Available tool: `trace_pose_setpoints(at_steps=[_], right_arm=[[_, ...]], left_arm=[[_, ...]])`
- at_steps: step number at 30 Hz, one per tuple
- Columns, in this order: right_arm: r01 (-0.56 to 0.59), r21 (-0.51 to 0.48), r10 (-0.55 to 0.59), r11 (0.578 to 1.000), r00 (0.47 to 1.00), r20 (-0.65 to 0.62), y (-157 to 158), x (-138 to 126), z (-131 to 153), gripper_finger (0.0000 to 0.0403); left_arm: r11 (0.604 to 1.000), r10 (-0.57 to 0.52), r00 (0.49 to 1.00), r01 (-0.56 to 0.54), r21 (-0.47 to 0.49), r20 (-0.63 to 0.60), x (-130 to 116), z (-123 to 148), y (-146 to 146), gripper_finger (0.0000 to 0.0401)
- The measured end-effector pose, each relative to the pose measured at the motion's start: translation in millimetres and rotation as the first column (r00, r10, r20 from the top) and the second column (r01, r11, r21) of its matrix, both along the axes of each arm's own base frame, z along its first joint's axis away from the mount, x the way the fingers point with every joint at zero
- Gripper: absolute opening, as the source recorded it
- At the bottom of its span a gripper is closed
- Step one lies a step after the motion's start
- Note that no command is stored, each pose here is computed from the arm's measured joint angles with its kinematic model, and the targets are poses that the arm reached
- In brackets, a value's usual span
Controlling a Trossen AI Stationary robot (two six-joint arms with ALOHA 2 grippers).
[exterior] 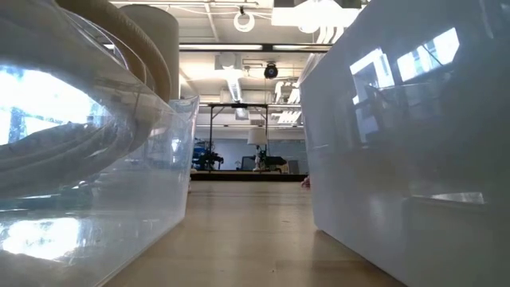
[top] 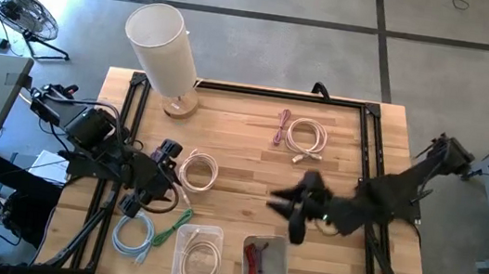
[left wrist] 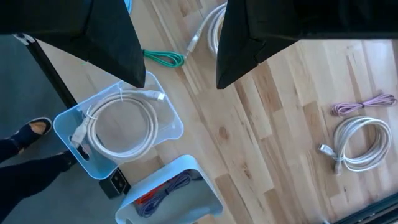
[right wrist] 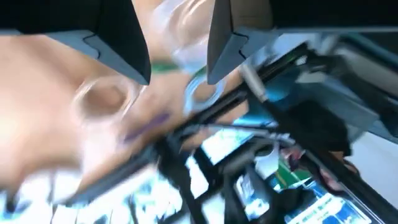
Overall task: Pick & Place USB Port
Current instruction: Put the bottom pink HDMI cable into the transparent bin
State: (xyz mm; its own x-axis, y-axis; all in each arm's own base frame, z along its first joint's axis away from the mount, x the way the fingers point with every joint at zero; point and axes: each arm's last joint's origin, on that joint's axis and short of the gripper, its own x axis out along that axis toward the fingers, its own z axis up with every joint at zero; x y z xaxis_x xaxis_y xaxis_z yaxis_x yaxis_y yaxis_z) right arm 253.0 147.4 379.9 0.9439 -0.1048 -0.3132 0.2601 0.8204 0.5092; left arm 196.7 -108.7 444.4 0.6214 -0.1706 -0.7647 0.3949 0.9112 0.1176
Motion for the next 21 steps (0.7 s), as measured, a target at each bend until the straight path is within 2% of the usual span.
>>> trace_pose_setpoints(at_steps=[4,9,14,17,21], right_arm=[[-0.009,-0.23,0.006,0.973,1.0,-0.014,-24.4,-10.9,14.0,0.0149],[-0.045,-0.43,-0.052,0.902,0.976,-0.211,-53.7,-20.7,4.6,0.0149],[-0.079,-0.494,-0.183,0.866,0.869,-0.459,-82.5,-32.9,-15.7,0.0149],[-0.096,-0.493,-0.235,0.865,0.79,-0.566,-98.6,-39.0,-23.2,0.0149],[-0.127,-0.459,-0.242,0.879,0.71,-0.661,-118.2,-42.1,-28.0,0.0149]], left_arm=[[1.0,0.005,1.0,-0.005,0.018,0.009,0.4,0.1,0.8,0.0192],[0.996,0.055,0.998,-0.057,0.063,0.038,1.2,0.4,2.8,0.0192],[0.99,0.115,0.992,-0.119,0.073,0.057,1.7,0.8,4.2,0.0192],[0.986,0.14,0.988,-0.145,0.078,0.069,2.1,1.1,4.8,0.0192],[0.977,0.175,0.978,-0.187,0.105,0.109,3.4,2.4,5.9,0.0192]])
